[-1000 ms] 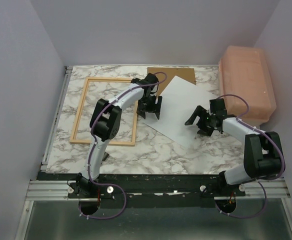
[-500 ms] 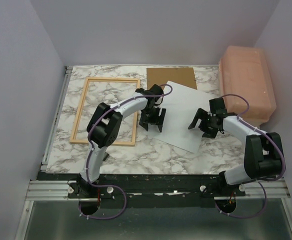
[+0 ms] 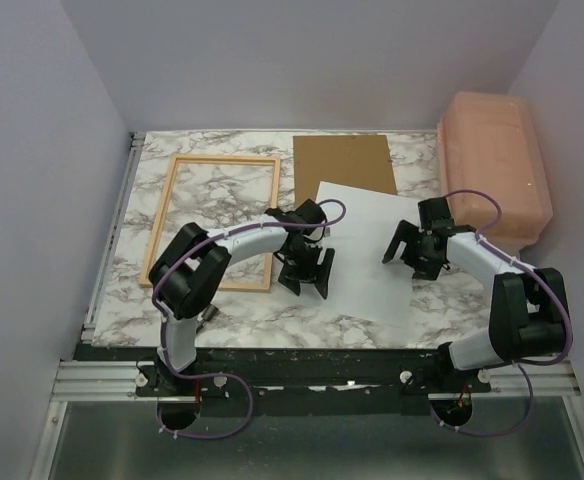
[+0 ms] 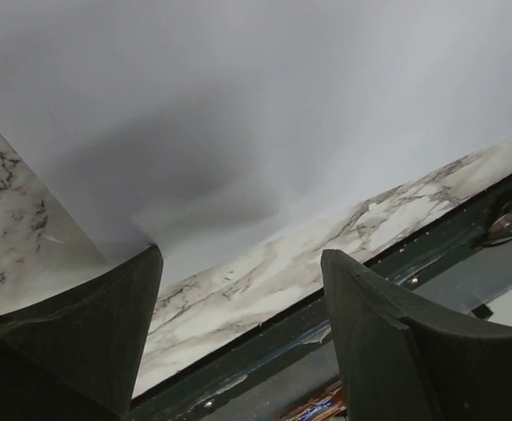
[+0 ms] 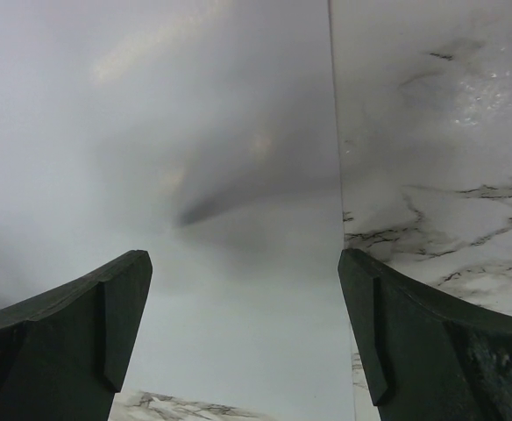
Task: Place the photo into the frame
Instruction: Move the photo to the center of the board.
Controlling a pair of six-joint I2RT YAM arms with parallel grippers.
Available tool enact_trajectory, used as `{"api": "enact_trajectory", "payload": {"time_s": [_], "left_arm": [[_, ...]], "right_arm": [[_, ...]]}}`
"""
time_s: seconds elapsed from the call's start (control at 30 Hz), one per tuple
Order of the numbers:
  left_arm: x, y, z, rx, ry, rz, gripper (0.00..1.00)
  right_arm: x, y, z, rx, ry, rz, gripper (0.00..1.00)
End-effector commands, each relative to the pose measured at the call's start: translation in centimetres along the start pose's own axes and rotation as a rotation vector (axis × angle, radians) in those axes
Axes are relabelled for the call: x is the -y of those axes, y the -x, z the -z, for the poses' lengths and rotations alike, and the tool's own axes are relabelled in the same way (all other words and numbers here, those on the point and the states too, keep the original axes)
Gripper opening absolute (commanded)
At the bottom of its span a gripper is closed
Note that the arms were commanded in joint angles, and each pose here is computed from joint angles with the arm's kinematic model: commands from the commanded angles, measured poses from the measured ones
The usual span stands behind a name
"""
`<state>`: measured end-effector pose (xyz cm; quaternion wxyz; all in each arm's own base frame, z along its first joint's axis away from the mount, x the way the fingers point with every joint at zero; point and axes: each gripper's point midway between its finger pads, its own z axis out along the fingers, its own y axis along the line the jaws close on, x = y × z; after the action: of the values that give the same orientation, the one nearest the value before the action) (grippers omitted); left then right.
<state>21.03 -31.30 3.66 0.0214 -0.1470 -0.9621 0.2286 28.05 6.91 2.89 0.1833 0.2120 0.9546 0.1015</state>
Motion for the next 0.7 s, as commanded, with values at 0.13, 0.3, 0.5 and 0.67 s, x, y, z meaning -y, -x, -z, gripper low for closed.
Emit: {"api": "enact_trajectory", "payload": {"time_s": [0.13,0.3,0.5,0.67], "left_arm": [[0.1,3.7,3.5,0.189,-0.043,0.017,0.83],[-1.6,6.9,4.1,0.28,-0.064,0.11,0.83],[-2.8,9.2,2.5,0.315,-0.022,0.191,0.76],[-2.0,9.6,1.1,0.292,-0.033,0.192,0.72]], "right_arm": [[1.2,1.8,0.9,0.075,-0.083,0.016,0.98],[1.1,1.7,0.5,0.07,-0.072,0.015,0.98],[0.3,1.0,-0.1,0.047,-0.021,0.014,0.98],[-0.1,0.6,-0.4,0.028,0.011,0.033,0.98]]}}
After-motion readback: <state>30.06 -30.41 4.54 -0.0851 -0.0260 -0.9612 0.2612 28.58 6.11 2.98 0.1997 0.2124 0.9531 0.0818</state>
